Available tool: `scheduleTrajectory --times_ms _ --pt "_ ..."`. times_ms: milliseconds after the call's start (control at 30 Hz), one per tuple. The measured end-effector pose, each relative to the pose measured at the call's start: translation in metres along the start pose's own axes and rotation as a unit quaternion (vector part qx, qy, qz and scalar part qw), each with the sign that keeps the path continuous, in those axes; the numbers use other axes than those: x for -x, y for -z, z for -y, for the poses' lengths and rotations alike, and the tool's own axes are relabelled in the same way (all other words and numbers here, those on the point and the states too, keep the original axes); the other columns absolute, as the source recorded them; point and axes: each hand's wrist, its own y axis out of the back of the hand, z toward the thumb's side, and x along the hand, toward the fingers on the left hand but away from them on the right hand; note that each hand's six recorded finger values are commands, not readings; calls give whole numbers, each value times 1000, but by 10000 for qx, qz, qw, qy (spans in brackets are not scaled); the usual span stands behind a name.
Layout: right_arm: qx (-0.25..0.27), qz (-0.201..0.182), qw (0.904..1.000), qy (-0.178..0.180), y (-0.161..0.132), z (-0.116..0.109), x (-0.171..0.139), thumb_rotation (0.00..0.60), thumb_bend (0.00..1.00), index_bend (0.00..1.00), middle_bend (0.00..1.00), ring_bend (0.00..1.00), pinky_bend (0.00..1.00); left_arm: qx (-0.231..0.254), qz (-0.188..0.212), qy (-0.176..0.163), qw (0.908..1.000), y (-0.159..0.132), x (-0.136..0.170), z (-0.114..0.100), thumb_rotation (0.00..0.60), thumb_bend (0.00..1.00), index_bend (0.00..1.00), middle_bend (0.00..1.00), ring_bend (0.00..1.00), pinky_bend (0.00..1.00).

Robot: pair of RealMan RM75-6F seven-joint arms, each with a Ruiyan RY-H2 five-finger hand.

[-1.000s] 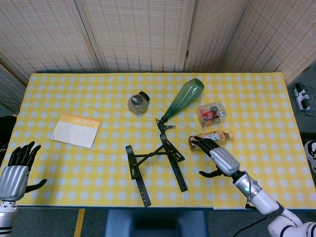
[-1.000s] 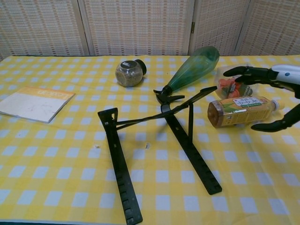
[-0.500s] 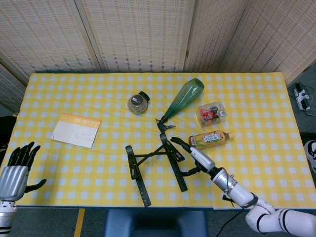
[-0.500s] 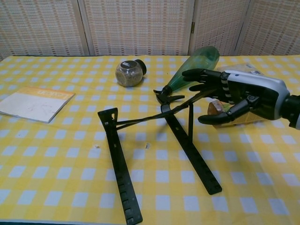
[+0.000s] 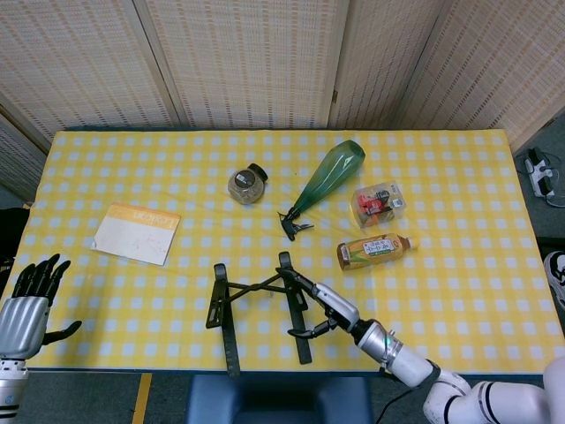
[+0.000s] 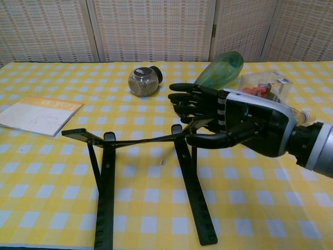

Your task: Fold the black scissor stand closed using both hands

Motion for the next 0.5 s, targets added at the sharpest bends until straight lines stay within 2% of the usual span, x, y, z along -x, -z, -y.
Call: scheduleTrajectory --times_ms 133,267,367,500 --pt "-28 12 9998 -218 0 14 -4 600 268 0 0 0 0 12 19 20 10000 0 -1 2 600 135 0 27 24 0" --pt "-372 -1 9987 -348 -2 17 -8 600 268 0 0 0 0 26 44 20 10000 -1 -2 2 600 135 0 28 24 0" --pt "-800 -27 9962 -352 -4 12 -11 600 268 0 0 0 0 27 42 14 10000 0 -2 2 600 135 0 28 24 0" --pt "-1593 -99 9869 -229 -9 1 -13 600 269 0 0 0 0 31 64 19 10000 -1 -3 3 600 135 0 27 24 0"
